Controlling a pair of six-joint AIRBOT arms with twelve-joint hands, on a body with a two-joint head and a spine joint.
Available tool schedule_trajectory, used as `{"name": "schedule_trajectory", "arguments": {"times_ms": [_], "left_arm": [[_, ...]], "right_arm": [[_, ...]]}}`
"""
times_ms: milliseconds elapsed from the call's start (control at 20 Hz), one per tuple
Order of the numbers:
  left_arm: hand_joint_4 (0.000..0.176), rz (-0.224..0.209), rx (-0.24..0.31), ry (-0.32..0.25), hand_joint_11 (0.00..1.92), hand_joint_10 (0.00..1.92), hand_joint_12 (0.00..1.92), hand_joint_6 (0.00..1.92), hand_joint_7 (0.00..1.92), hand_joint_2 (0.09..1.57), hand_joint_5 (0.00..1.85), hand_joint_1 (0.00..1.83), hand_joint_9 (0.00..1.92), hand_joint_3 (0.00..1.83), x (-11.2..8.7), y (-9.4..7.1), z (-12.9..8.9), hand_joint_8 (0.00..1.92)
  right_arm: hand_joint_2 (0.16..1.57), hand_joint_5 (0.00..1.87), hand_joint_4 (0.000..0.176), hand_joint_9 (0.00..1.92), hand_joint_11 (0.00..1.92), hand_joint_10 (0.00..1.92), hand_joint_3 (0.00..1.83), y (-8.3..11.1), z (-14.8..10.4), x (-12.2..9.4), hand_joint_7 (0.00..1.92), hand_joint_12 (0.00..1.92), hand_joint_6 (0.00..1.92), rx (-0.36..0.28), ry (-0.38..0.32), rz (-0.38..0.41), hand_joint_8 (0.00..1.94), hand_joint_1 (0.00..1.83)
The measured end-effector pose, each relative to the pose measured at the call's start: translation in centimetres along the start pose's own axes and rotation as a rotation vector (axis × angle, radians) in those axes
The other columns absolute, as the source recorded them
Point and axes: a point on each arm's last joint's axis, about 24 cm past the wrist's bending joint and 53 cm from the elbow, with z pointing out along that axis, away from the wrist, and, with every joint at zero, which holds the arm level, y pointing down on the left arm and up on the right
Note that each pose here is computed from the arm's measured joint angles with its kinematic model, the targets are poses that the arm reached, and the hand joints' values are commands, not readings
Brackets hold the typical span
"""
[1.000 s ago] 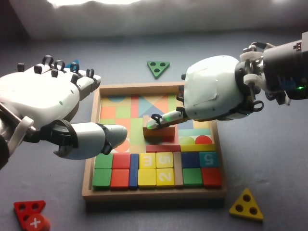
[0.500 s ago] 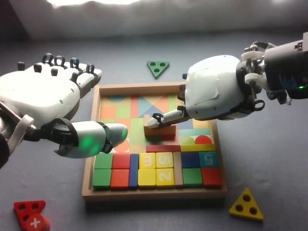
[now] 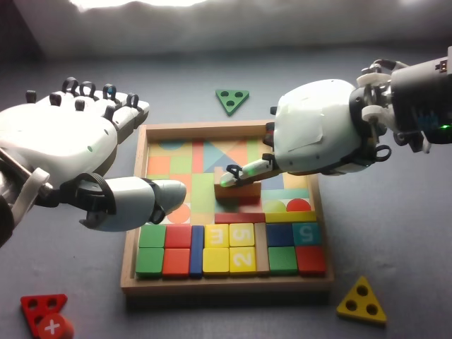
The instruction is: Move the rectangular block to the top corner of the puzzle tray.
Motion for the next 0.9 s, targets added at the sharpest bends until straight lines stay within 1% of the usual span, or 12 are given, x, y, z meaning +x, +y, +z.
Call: {"name": "schedule_trajectory", "arguments": {"times_ms": [50,200,350,400,450,500,550,600,650,700,800,900], "left_arm": [[0.0,0.0,0.0,0.0,0.0,0.0,0.0,0.0,0.0,1.18,0.0,0.0,0.0,0.0,0.0,0.0,0.0,0.0],[0.0,0.001,0.0,0.0,0.0,0.0,0.0,0.0,0.0,1.19,0.0,0.0,0.0,0.01,0.0,0.0,0.0,0.0],[0.0,-0.001,-0.001,0.001,0.0,0.0,0.0,0.0,0.0,1.19,0.0,0.0,0.0,0.01,0.0,0.0,0.0,0.0],[0.0,-0.003,-0.002,0.002,0.0,0.0,0.0,0.0,0.0,1.19,0.0,0.0,0.0,0.01,0.1,0.1,0.0,0.0],[0.0,-0.004,-0.003,0.003,0.0,0.0,0.0,0.0,0.0,1.18,0.0,0.0,0.0,0.0,0.1,0.1,0.0,0.0],[0.0,-0.004,-0.003,0.003,0.0,0.0,0.0,0.0,0.0,1.18,0.0,0.0,0.0,0.0,0.1,0.1,0.0,0.0],[0.0,-0.004,-0.003,0.003,0.0,0.0,0.0,0.0,0.0,1.18,0.0,0.0,0.0,0.0,0.1,0.1,0.0,0.0],[0.0,-0.004,-0.003,0.003,0.0,0.0,0.0,0.0,0.0,1.18,0.0,0.0,0.0,0.0,0.1,0.1,0.0,0.0],[0.0,-0.004,-0.004,0.004,0.0,0.0,0.0,0.0,0.0,1.18,0.0,0.0,0.0,0.0,0.1,0.1,0.0,0.0],[0.0,-0.004,-0.004,0.003,0.0,0.0,0.0,0.0,0.0,1.18,0.0,0.0,0.0,0.0,0.1,0.1,0.0,0.0],[0.0,-0.005,-0.005,0.004,0.0,0.0,0.0,0.0,0.0,1.17,0.0,0.0,0.0,0.0,0.1,0.1,0.0,0.0],[0.0,-0.006,-0.005,0.004,0.0,0.0,0.0,0.0,0.0,1.17,0.0,0.0,0.0,0.0,0.1,0.1,0.0,0.0]], "right_arm": [[1.24,0.11,0.0,1.39,1.6,1.92,0.0,-0.2,-0.2,0.0,1.26,1.92,0.0,0.004,0.0,0.003,1.94,1.8],[1.19,0.09,0.0,1.41,1.62,1.92,0.0,-0.8,-0.8,0.1,1.27,1.92,0.0,0.019,0.001,0.01,1.94,1.82],[1.2,0.13,0.0,1.37,1.63,1.92,0.0,-1.2,-1.3,0.2,1.24,1.92,0.01,0.024,0.002,0.012,1.94,1.81],[1.2,0.12,0.0,1.45,1.67,1.92,0.0,-1.4,-1.5,0.2,1.28,1.92,0.01,0.027,0.003,0.012,1.94,1.82],[1.18,0.15,0.0,1.46,1.66,1.92,0.0,-1.6,-1.7,0.3,1.26,1.92,0.01,0.03,0.003,0.013,1.94,1.82],[1.18,0.17,0.0,1.49,1.68,1.92,0.0,-1.7,-1.9,0.3,1.31,1.92,0.02,0.031,0.005,0.014,1.94,1.8],[1.18,0.17,0.0,1.49,1.68,1.92,0.0,-1.9,-2.1,0.4,1.31,1.92,0.02,0.033,0.006,0.015,1.94,1.8],[1.18,0.15,0.0,1.52,1.7,1.92,0.0,-2.2,-2.3,0.4,1.35,1.92,0.01,0.036,0.007,0.016,1.94,1.82],[1.21,0.14,0.0,1.45,1.67,1.92,0.0,-2.6,-2.5,0.4,1.32,1.92,0.0,0.043,0.008,0.017,1.94,1.83],[1.21,0.16,0.0,1.41,1.62,1.92,0.0,-3.0,-2.6,0.5,1.27,1.92,0.01,0.05,0.008,0.018,1.94,1.83],[1.23,0.14,0.0,1.42,1.6,1.92,0.0,-3.6,-2.8,0.5,1.25,1.92,0.0,0.062,0.008,0.019,1.94,1.83],[1.22,0.12,0.0,1.39,1.59,1.92,0.0,-3.8,-2.9,0.5,1.25,1.92,0.0,0.064,0.008,0.02,1.94,1.8]]}}
